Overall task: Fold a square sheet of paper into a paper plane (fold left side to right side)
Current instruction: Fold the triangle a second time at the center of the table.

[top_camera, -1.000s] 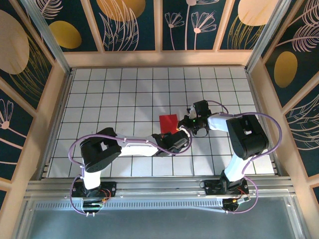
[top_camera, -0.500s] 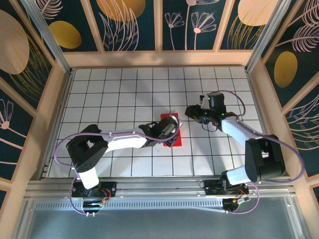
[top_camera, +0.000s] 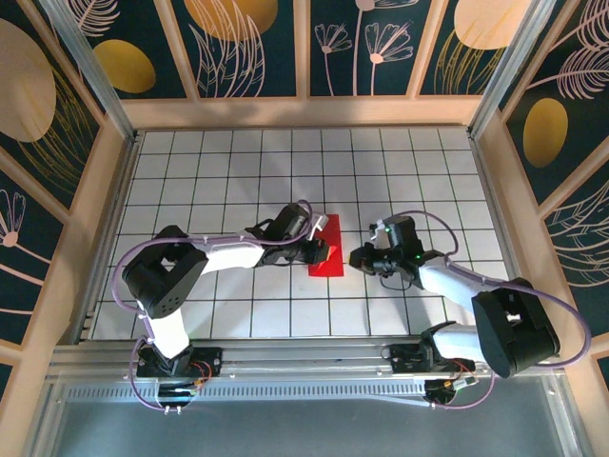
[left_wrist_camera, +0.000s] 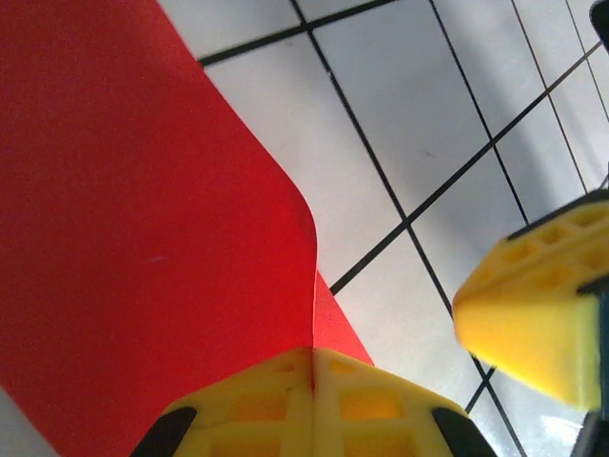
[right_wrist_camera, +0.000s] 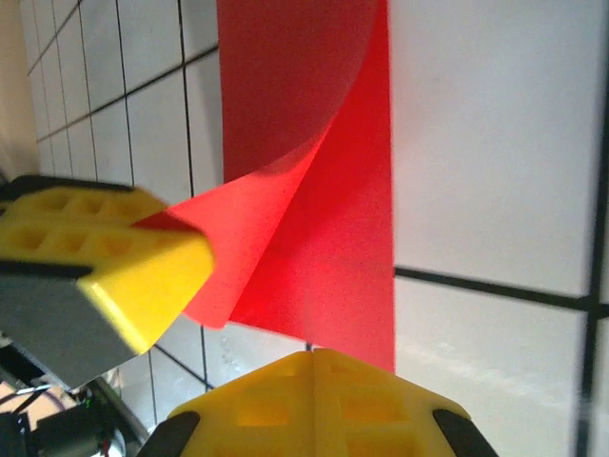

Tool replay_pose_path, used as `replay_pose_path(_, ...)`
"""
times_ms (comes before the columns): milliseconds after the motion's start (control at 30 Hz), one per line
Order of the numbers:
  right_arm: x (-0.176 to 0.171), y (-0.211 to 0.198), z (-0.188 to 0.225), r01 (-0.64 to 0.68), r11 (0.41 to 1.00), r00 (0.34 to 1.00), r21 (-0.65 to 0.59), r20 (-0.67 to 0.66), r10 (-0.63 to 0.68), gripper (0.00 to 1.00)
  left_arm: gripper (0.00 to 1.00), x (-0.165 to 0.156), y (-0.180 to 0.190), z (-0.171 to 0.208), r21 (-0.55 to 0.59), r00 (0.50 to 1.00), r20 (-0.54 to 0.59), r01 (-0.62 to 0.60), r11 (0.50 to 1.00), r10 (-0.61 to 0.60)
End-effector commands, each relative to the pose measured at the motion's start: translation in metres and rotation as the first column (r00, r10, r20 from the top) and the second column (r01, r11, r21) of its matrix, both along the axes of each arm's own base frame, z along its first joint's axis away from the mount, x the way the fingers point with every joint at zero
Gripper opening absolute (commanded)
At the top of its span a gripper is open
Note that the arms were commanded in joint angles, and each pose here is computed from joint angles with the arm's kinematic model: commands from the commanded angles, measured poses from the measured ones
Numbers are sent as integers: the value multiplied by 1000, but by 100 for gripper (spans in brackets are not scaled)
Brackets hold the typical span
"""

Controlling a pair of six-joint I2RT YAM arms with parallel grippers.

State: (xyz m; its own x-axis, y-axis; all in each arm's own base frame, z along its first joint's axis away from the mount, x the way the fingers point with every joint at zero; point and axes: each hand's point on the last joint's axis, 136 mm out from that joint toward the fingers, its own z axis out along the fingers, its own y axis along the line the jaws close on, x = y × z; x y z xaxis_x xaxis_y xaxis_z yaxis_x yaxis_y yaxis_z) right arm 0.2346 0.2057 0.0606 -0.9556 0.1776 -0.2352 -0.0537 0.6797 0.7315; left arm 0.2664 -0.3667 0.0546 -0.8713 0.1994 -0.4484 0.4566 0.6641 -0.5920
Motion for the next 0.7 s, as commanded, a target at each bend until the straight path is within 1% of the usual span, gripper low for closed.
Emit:
replay_pose_path(0, 4, 13, -3, 10, 1000, 1000, 24, 7, -10, 0, 0, -8, -8, -5, -80, 995, -97, -9, 997, 1)
replay_pose_path(300, 7, 28, -18, -31, 1000, 999, -1, -21, 31, 0, 0, -6, 1, -12, -106, 987, -149, -76, 992, 59)
replay_pose_path(533, 7, 37, -27, -50, 999, 998, -6, -46, 50, 0, 0, -6, 1, -14, -115, 984, -166, -86, 990, 66)
replay_pose_path(667, 1, 33, -38, -51, 998, 996, -41, -82, 48, 0, 0, -5, 4, -15, -103, 984, -162, -92, 990, 75)
